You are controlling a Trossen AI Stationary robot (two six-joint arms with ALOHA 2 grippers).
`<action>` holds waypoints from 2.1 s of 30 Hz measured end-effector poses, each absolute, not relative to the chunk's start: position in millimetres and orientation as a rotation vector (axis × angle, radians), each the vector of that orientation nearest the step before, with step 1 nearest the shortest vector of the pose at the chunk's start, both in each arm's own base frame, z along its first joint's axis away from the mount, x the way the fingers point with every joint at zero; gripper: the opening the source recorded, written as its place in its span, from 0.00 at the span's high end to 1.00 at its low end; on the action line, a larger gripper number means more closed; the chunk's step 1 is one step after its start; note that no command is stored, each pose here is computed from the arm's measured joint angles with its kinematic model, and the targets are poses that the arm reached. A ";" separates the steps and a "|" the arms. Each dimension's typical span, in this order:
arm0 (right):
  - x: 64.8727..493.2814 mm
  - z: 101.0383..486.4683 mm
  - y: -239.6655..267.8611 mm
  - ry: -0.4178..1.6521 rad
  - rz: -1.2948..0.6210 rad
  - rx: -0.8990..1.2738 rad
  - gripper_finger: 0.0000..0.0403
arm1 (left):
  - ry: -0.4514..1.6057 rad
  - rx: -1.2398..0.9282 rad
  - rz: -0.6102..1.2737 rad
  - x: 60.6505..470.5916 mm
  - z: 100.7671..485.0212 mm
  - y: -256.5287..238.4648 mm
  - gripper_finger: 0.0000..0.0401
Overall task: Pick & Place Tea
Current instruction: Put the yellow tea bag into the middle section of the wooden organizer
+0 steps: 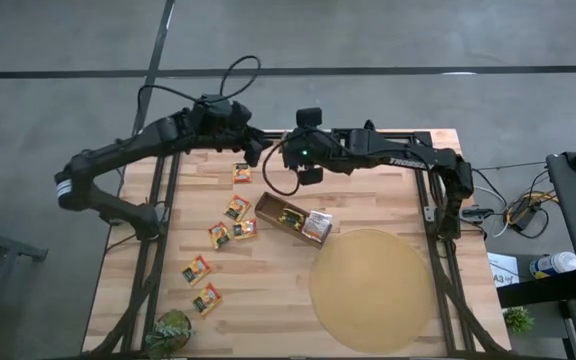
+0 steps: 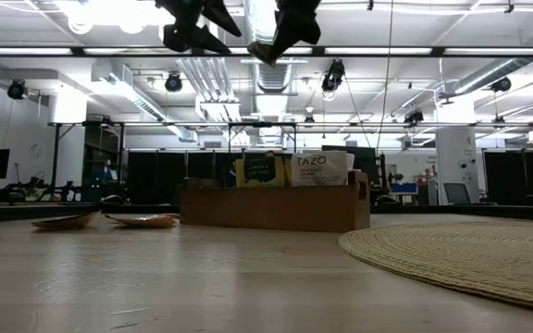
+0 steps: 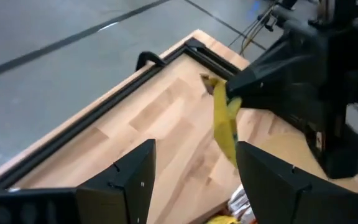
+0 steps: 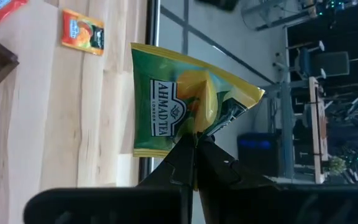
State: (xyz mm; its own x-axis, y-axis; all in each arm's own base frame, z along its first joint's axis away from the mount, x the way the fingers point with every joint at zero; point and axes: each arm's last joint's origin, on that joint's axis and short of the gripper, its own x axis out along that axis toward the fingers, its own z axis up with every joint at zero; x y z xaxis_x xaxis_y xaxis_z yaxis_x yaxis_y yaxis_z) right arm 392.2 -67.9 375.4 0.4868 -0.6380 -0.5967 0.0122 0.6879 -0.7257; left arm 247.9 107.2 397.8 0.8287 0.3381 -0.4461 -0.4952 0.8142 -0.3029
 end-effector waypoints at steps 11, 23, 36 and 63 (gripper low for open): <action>398.5 382.5 -60.9 0.922 -0.459 -0.781 0.98 | 0.356 -0.499 0.363 260.4 395.6 107.9 0.46; 400.3 386.3 -56.2 0.891 -0.449 -0.811 0.98 | 0.339 -0.501 0.335 261.8 397.2 107.5 0.62; 398.2 402.9 -54.1 0.823 -0.467 -0.773 0.96 | 0.312 -0.473 0.325 263.2 400.3 107.5 0.99; 333.2 476.3 -106.6 0.585 -0.058 0.264 0.34 | 0.261 -0.263 -0.079 262.3 412.0 96.5 1.00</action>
